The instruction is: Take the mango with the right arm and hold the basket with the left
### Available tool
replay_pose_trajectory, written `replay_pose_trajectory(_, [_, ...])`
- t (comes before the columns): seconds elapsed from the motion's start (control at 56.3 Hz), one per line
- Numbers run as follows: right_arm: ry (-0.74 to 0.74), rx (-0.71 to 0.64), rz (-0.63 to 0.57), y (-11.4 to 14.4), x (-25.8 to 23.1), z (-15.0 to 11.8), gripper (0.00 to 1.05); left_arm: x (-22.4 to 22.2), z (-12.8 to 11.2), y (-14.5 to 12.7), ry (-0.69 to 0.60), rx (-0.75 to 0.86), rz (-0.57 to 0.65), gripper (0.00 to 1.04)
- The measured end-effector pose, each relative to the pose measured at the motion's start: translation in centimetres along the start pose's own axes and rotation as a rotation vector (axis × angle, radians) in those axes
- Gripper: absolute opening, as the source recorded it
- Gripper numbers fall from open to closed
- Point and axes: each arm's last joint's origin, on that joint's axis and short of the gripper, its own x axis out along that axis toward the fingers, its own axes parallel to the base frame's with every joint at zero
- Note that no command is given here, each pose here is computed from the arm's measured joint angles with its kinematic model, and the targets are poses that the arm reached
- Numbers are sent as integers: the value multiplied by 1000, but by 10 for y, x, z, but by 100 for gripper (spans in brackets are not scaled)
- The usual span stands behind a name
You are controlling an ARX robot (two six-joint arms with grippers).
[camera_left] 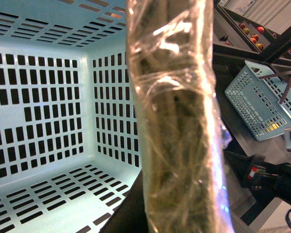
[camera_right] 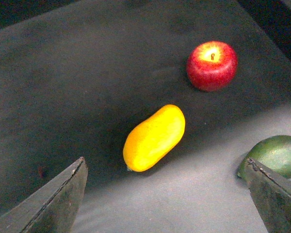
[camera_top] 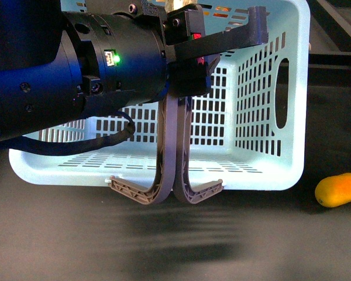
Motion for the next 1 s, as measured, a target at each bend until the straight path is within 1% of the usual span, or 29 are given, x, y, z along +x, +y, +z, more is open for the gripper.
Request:
replay_pose_trajectory(0.302, [101, 76, -44, -4, 63, -11, 97, 0, 0, 0, 0, 0, 0, 8])
replay_pose_trajectory(0.569, [170, 190, -115, -3, 121, -12, 97, 0, 0, 0, 0, 0, 0, 8])
replay_pose_trajectory(0.782, [187, 222, -122, 3, 142, -15, 97, 0, 0, 0, 0, 0, 0, 8])
replay_pose_trajectory(0.995, [216, 230, -131, 9, 162, -27, 97, 0, 0, 0, 0, 0, 0, 8])
